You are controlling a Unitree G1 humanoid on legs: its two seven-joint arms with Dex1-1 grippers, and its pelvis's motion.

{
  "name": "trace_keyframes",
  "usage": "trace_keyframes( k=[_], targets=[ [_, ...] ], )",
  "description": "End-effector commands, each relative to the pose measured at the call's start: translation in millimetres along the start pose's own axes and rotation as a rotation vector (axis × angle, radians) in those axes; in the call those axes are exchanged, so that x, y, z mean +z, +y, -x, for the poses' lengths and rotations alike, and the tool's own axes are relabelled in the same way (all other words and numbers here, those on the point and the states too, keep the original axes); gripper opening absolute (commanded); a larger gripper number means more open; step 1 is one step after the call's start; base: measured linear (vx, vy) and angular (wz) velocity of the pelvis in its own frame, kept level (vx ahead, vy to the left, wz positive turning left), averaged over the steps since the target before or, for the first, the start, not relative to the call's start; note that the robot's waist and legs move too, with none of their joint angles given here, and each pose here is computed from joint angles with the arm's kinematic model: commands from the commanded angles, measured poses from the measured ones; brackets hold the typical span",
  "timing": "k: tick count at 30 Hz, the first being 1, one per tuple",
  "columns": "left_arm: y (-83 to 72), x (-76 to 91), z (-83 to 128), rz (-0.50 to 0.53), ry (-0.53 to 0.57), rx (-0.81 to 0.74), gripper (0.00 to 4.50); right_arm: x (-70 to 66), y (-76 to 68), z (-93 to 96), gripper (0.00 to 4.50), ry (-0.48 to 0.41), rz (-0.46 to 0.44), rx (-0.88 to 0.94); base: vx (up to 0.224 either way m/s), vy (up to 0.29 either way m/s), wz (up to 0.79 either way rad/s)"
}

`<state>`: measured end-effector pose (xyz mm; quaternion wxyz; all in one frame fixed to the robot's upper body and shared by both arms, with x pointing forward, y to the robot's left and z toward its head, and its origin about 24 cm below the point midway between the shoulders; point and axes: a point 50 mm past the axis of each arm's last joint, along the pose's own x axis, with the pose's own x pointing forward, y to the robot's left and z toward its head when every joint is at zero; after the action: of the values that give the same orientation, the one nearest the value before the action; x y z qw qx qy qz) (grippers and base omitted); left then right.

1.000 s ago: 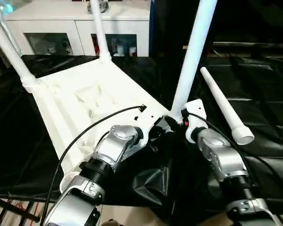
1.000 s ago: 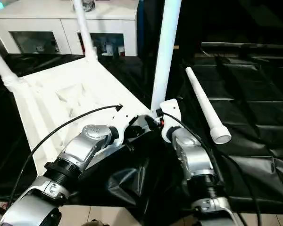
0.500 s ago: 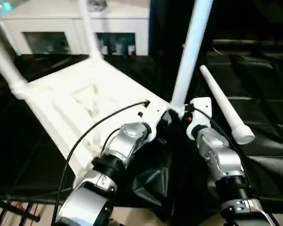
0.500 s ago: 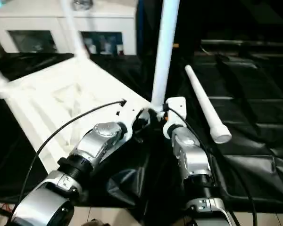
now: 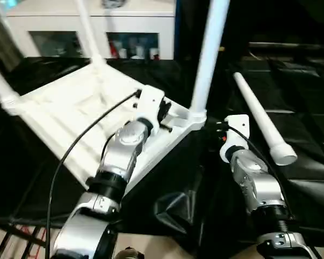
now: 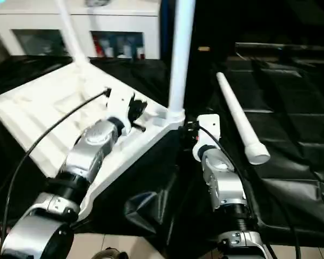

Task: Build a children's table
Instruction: Rotate leg to tighten, then rotate table base

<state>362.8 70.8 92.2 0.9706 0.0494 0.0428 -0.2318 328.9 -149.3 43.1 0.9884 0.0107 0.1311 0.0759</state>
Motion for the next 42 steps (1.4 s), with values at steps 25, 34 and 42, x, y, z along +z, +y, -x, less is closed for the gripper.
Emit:
trace_keyframes(
  k=[25,34,42],
  targets=[
    [129.5,-43.4,188.1,-0.006,0.153,1.308,1.86,0.0,47.7,-14.7,3.92,0.054,0.140,0.199,0.000,0.000,0.00],
    [98.1,-82.7,171.1,0.284,0.361,0.923,1.86,2.6,45.4,-16.1,3.92,0.045,0.141,0.204,0.000,0.000,0.00],
    [78.1,-85.9,164.7,0.231,0.451,0.523,1.86,4.3,42.1,-16.6,3.92,0.041,0.141,0.201,0.000,0.000,0.00]
  ],
)
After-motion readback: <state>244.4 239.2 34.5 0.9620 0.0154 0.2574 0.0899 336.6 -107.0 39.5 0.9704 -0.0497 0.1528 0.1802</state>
